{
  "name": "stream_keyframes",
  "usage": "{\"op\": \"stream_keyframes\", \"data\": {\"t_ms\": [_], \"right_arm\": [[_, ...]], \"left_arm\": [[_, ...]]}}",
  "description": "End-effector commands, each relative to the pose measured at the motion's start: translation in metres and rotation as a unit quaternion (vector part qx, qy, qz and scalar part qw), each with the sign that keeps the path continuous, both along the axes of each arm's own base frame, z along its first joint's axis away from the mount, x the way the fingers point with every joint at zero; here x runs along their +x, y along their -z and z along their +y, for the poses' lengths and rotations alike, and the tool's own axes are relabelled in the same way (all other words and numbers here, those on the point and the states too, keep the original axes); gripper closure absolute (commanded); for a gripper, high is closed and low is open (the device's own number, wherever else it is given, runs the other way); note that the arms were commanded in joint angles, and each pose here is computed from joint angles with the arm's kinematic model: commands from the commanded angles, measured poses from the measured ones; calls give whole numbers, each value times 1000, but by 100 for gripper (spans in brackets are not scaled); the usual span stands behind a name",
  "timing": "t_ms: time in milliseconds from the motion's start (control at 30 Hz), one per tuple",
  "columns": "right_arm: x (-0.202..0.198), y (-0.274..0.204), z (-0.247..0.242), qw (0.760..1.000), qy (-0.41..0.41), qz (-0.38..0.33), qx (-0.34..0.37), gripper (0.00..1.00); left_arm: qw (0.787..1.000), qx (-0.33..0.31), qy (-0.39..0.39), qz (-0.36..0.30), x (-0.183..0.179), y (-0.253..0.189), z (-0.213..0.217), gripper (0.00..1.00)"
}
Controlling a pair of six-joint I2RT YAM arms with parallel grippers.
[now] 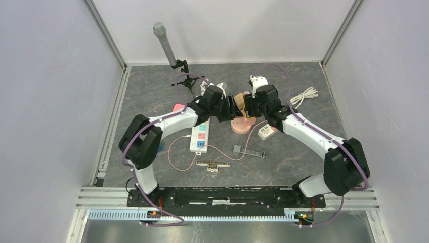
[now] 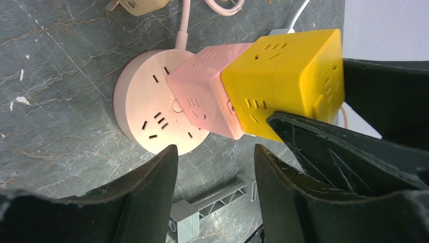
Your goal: Pull the plug off the socket
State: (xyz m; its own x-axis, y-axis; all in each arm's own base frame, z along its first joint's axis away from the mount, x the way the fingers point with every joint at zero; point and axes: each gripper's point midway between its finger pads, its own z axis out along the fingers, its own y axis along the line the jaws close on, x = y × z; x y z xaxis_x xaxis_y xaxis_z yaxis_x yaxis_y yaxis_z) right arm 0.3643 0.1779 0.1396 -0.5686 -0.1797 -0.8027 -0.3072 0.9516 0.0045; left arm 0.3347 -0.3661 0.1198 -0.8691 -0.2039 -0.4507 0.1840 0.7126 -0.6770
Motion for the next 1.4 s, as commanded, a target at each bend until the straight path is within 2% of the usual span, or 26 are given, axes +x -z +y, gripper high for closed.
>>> {"op": "stream_keyframes", "data": {"t_ms": [0,167,400,667,767,1133,1367], "right_arm": [[2,-11,7,1000,-7,-14,17,51],[-7,-5,8,1000,-11,-3,26,69],[-21,-3,15,999,-26,9,38,82],[-31,-9,29,998,-38,25,40,100],[-34,-11,36,998,-40,28,45,100],[-43,-29,53,990,-9,38,139,100],[-57,-17,60,989,14,29,145,100]], "left_arm": [[1000,-28,4,3,7,-5,-13,37],[999,-50,6,4,11,-2,-22,37],[998,-59,-1,13,16,8,-28,36],[999,-15,-34,34,9,40,-7,54],[998,-3,-39,41,4,52,-1,60],[997,33,1,74,-23,95,-5,63],[994,82,-3,77,-29,98,14,65]]}}
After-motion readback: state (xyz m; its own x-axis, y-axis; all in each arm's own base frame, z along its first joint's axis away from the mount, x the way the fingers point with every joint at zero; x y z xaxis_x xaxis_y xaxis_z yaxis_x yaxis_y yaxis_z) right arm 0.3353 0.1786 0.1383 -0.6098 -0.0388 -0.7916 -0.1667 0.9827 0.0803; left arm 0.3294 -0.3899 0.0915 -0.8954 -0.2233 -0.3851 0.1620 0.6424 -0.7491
